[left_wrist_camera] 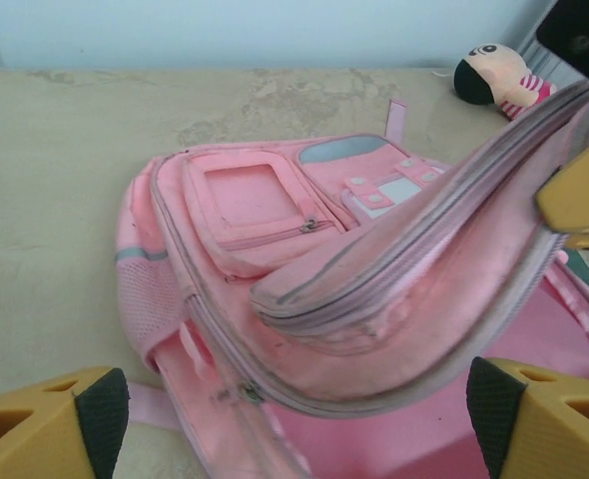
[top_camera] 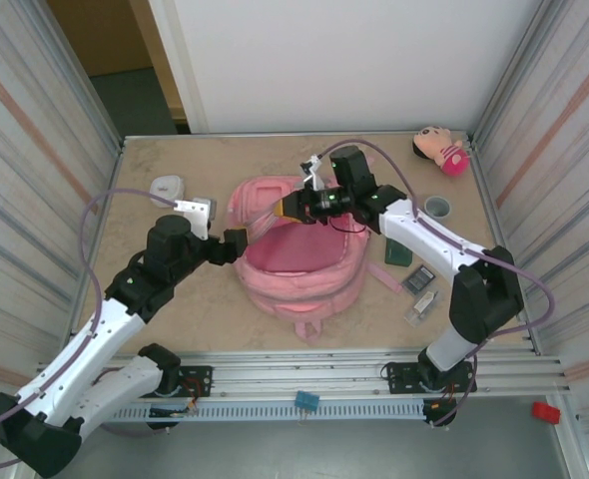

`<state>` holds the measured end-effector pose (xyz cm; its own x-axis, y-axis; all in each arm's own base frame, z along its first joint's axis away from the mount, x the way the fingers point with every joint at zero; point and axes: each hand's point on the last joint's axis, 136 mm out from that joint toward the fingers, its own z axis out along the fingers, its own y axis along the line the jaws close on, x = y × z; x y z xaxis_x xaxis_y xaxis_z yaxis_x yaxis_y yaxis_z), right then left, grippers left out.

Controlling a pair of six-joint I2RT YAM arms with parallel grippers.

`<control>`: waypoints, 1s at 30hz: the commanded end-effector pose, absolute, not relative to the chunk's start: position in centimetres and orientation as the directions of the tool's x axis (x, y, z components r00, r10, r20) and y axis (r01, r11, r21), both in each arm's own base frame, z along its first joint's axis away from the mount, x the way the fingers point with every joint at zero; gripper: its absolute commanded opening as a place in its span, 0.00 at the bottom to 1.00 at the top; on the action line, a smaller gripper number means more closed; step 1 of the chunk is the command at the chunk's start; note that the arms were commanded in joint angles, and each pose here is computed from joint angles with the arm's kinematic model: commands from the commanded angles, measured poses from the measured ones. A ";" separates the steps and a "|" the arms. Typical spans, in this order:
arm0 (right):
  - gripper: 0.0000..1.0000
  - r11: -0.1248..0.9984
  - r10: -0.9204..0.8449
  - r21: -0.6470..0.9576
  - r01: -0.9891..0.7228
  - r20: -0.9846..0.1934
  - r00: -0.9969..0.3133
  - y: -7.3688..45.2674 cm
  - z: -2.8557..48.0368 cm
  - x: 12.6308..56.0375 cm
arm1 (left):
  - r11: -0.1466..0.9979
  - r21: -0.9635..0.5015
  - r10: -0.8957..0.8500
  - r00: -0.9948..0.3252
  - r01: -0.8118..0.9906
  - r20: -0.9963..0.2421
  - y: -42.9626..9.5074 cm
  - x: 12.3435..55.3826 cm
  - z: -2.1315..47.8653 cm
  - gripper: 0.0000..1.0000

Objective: Pack the student bag

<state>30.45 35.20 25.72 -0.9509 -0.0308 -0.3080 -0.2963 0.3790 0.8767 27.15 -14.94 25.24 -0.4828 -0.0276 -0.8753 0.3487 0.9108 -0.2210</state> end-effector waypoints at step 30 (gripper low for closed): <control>0.81 0.971 0.221 0.149 0.186 -0.277 -0.935 5.2 13.9 25.9 | 0.894 -0.327 -0.066 -0.631 0.308 -0.773 -17.1 28.2 21.0 0.89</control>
